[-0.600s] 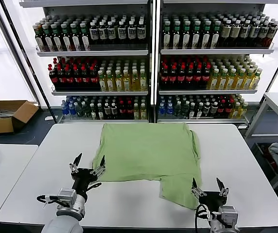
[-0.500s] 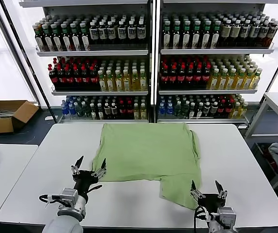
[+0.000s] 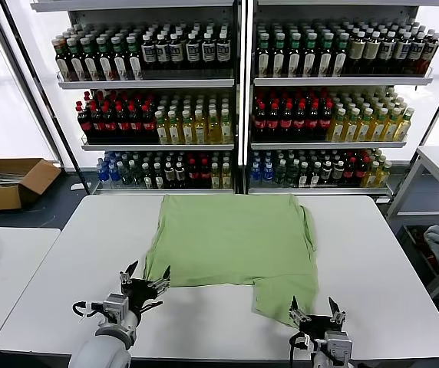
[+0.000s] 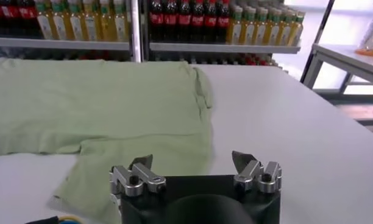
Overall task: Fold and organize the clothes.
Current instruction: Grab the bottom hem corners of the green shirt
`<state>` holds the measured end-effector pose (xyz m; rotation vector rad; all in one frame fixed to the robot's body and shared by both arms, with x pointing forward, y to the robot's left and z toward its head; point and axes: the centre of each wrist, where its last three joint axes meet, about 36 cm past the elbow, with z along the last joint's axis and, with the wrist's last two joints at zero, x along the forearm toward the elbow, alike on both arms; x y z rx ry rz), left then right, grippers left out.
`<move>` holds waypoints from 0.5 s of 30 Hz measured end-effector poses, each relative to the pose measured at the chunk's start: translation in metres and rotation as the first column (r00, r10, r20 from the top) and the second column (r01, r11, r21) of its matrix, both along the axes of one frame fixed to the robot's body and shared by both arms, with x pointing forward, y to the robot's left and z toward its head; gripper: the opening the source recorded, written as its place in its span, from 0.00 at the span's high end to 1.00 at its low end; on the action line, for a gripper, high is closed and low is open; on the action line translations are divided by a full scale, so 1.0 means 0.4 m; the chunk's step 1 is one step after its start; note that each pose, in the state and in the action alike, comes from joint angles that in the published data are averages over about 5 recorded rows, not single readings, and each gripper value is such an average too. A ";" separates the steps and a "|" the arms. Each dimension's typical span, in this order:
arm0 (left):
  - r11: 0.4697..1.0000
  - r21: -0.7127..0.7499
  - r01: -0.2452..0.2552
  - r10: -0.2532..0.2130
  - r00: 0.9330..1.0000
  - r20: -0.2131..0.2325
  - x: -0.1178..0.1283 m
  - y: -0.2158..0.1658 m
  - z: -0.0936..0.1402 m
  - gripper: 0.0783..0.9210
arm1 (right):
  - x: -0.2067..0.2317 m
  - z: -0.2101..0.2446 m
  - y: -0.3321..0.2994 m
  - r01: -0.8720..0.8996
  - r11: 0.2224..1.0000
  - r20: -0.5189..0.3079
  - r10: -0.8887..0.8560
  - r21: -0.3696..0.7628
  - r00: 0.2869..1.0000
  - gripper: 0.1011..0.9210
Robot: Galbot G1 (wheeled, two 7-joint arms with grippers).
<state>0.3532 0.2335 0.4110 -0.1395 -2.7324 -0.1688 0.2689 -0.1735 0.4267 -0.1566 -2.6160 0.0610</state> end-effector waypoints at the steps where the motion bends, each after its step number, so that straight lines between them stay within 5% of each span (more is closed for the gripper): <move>1: 1.000 0.000 -0.002 0.002 1.000 -0.006 0.005 0.005 -0.004 0.12 | 0.000 -0.001 0.003 0.000 1.000 -0.003 0.000 0.000 1.000 0.12; 15: 1.000 -0.021 -0.021 0.019 0.998 -0.066 0.050 0.040 -0.045 0.12 | -0.008 -0.027 0.020 0.012 1.000 -0.048 -0.012 -0.003 0.999 0.12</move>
